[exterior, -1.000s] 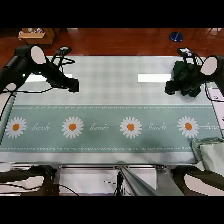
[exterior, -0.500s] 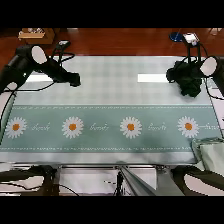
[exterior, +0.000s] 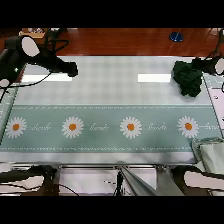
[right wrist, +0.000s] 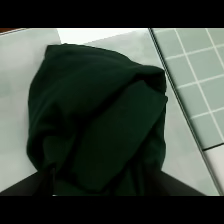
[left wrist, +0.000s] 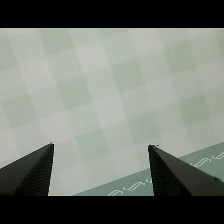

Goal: Fold the shirts.

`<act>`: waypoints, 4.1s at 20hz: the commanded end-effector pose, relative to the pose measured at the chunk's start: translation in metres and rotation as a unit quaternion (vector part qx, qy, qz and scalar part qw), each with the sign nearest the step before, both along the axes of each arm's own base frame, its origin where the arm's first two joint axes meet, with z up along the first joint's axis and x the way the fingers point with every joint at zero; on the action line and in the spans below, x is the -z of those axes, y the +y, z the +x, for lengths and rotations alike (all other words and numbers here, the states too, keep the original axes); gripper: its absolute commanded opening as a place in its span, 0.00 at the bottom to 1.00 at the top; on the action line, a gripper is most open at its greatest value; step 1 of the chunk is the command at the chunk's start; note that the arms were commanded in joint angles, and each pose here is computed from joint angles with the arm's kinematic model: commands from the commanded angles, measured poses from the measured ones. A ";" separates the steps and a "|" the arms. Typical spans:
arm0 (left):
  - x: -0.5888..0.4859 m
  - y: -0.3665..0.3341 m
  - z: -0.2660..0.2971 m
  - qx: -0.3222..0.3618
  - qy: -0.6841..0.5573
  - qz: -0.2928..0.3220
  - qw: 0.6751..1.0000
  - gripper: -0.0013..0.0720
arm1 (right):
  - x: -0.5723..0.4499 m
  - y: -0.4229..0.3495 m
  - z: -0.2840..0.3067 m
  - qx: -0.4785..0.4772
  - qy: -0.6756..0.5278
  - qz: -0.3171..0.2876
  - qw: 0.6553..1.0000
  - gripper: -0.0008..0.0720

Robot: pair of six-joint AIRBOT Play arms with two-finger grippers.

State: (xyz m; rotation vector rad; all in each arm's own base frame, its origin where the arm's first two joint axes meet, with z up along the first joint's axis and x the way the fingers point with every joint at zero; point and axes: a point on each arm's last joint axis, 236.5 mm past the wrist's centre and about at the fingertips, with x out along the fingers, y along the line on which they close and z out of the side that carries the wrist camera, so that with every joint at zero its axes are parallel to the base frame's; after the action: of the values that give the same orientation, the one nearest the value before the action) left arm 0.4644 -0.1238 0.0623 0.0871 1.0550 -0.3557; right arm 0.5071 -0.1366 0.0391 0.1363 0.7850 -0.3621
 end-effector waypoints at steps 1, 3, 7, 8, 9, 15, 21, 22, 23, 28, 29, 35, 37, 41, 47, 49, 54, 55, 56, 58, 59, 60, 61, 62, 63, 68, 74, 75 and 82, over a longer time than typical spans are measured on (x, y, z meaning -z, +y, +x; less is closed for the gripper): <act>-0.002 0.001 -0.004 0.002 0.007 0.001 1.000 0.99 | 0.044 -0.023 -0.002 0.053 0.016 0.074 0.996 0.81; 0.000 0.001 -0.006 0.003 0.012 0.002 1.000 0.99 | 0.069 -0.021 0.000 0.053 0.032 0.089 0.994 0.81; 0.001 0.001 -0.009 0.004 0.018 0.003 1.000 0.99 | 0.113 -0.016 0.007 0.062 0.046 0.117 0.990 0.79; 0.001 0.001 -0.010 0.005 0.020 0.004 1.000 0.99 | 0.121 -0.014 0.010 0.065 0.044 0.126 0.989 0.64; 0.001 0.001 -0.010 0.005 0.021 0.004 1.000 0.99 | 0.122 -0.013 0.015 0.069 0.034 0.135 0.988 0.38; -0.020 0.001 -0.014 0.010 0.018 0.004 1.000 0.99 | -0.002 -0.015 0.029 0.021 -0.087 0.078 0.993 0.05; -0.143 0.002 -0.029 0.018 -0.093 -0.013 0.995 0.99 | -0.234 0.025 -0.041 -0.037 -0.280 0.037 0.958 0.05; -0.171 0.004 -0.038 0.019 -0.121 -0.018 0.992 0.99 | -0.263 0.038 -0.058 -0.048 -0.311 0.048 0.948 0.05; -0.196 0.006 -0.050 0.019 -0.148 -0.022 0.988 0.99 | -0.289 0.055 -0.076 -0.064 -0.337 0.066 0.937 0.05; -0.273 0.017 -0.117 -0.004 -0.221 -0.056 0.974 0.99 | -0.294 0.183 -0.132 -0.232 -0.278 0.157 0.919 0.05; -0.278 0.020 -0.129 -0.006 -0.220 -0.058 0.974 0.99 | -0.274 0.216 -0.141 -0.278 -0.231 0.170 0.917 0.05; -0.248 0.024 -0.158 0.005 -0.148 -0.037 0.988 0.99 | -0.117 0.378 -0.162 -0.473 0.027 0.115 0.873 0.05; -0.231 0.024 -0.157 0.005 -0.125 -0.032 0.992 0.99 | -0.051 0.418 -0.169 -0.505 0.106 0.092 0.852 0.05; -0.175 0.024 -0.158 0.005 -0.051 -0.019 0.999 0.99 | 0.050 0.460 -0.180 -0.505 0.206 0.097 0.833 0.07; -0.080 0.011 -0.174 0.042 0.063 -0.018 0.997 0.99 | 0.000 0.427 -0.161 -0.482 0.162 0.109 0.854 0.77; -0.046 -0.005 -0.181 0.061 0.093 -0.047 0.993 0.99 | -0.029 0.366 -0.148 -0.449 0.148 0.059 0.879 0.77; 0.039 -0.035 -0.192 0.049 0.152 -0.122 0.980 0.99 | -0.047 0.206 -0.142 -0.321 0.197 0.012 0.926 0.76; 0.054 -0.039 -0.194 0.043 0.171 -0.131 0.976 0.99 | -0.044 0.188 -0.143 -0.303 0.204 0.026 0.931 0.76; 0.067 -0.045 -0.195 0.047 0.187 -0.142 0.971 0.99 | -0.040 0.172 -0.144 -0.284 0.208 0.046 0.935 0.76; 0.087 -0.060 -0.190 0.049 0.216 -0.173 0.960 0.99 | -0.030 0.155 -0.150 -0.261 0.213 0.091 0.937 0.76; 0.096 -0.067 -0.185 0.039 0.227 -0.190 0.954 0.99 | -0.025 0.152 -0.154 -0.255 0.217 0.112 0.936 0.76; 0.108 -0.073 -0.181 0.025 0.244 -0.205 0.947 0.99 | -0.019 0.150 -0.158 -0.250 0.221 0.131 0.934 0.76; 0.119 -0.077 -0.180 0.017 0.261 -0.214 0.941 0.99 | -0.014 0.148 -0.163 -0.247 0.227 0.144 0.931 0.76; 0.129 -0.080 -0.179 0.012 0.278 -0.219 0.935 0.99 | -0.009 0.147 -0.167 -0.247 0.233 0.153 0.928 0.76; 0.138 -0.084 -0.178 0.011 0.290 -0.226 0.930 0.99 | -0.004 0.145 -0.171 -0.244 0.240 0.156 0.927 0.76; 0.159 -0.095 -0.139 -0.002 0.274 -0.246 0.930 0.99 | 0.006 0.152 -0.175 -0.246 0.245 0.171 0.922 0.74; 0.158 -0.095 -0.116 -0.015 0.260 -0.250 0.933 0.06 | 0.001 0.168 -0.172 -0.254 0.230 0.203 0.917 0.74; 0.156 -0.093 -0.119 -0.012 0.269 -0.254 0.929 0.06 | 0.002 0.170 -0.172 -0.256 0.229 0.206 0.916 0.74; 0.132 -0.074 -0.124 -0.003 0.278 -0.273 0.921 0.06 | 0.070 0.241 -0.208 -0.254 0.225 0.364 0.867 0.75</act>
State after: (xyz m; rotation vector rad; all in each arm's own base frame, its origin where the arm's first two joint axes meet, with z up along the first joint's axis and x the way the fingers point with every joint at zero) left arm 0.3420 -0.2030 -0.0788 -0.5388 1.4784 -0.6663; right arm 0.3113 0.0730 -0.0105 0.4052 1.3633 0.3906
